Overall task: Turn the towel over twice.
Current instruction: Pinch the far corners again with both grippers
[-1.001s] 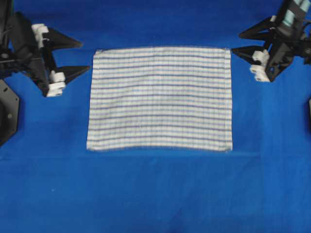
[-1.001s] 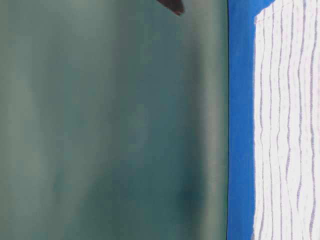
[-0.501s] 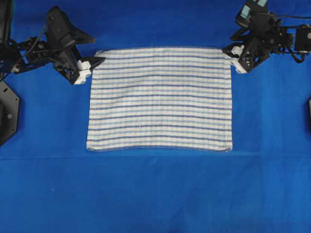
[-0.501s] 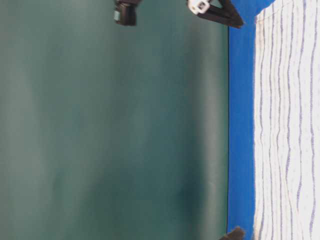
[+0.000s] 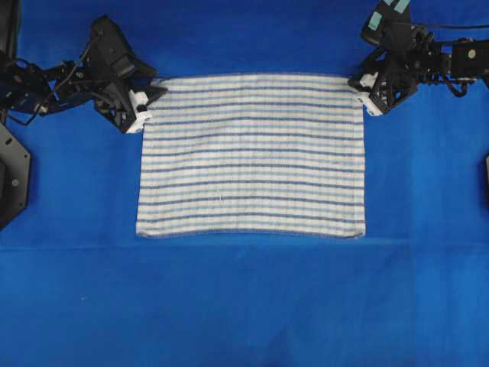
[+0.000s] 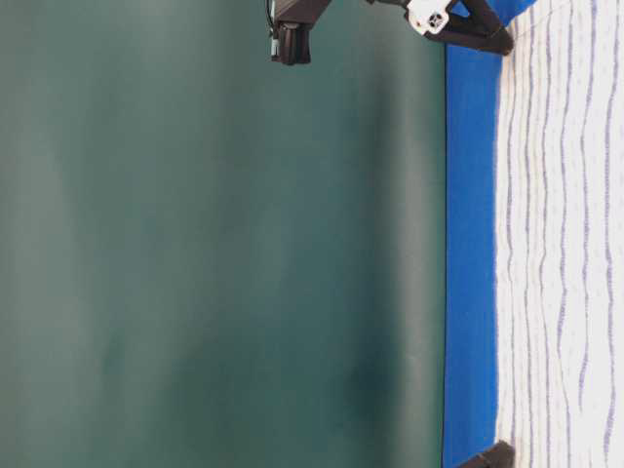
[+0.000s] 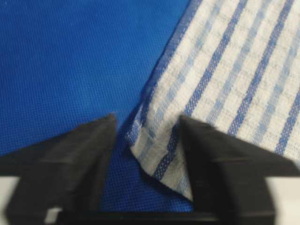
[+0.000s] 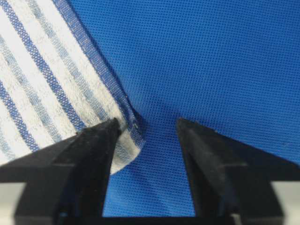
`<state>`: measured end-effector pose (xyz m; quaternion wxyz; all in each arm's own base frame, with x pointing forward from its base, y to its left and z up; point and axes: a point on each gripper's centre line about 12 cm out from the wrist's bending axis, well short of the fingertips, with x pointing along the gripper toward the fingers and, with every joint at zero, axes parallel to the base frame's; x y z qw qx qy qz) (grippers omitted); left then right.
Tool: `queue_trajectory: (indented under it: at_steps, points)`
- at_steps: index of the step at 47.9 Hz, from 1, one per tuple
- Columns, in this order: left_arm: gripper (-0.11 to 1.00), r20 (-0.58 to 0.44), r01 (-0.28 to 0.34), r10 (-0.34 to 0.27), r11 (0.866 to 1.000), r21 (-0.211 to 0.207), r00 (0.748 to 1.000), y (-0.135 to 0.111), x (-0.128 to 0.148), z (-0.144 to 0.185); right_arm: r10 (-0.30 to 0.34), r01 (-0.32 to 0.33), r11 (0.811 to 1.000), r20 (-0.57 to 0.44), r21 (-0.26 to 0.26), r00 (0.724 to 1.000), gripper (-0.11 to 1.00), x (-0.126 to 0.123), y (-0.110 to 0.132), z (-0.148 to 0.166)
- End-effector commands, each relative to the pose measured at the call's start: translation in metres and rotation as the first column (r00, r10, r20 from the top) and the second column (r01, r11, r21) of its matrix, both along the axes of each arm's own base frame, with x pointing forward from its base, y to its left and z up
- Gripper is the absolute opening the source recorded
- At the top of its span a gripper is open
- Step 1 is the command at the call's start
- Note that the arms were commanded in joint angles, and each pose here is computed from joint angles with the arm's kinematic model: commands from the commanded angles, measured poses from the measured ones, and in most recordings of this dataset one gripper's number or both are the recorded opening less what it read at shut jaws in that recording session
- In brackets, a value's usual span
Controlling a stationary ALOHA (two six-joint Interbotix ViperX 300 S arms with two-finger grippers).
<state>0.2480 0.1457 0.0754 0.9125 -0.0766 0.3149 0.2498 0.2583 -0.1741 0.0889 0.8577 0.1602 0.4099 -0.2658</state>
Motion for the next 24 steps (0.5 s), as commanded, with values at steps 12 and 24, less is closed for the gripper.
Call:
queue_trajectory:
  at_steps: [12,24]
  points:
    - [0.05,-0.023,-0.003,0.002,1.000,-0.015,1.000,0.0019,0.0017,0.0010,0.026,-0.025,0.999,0.049,-0.021,0.998,0.04,0.0070,-0.0008,0.0082]
    - [0.05,-0.008,-0.002,0.002,1.000,-0.005,1.000,0.0030,0.0036,0.0064,0.023,-0.022,1.000,0.068,-0.023,0.997,0.04,0.0085,-0.0011,0.0116]
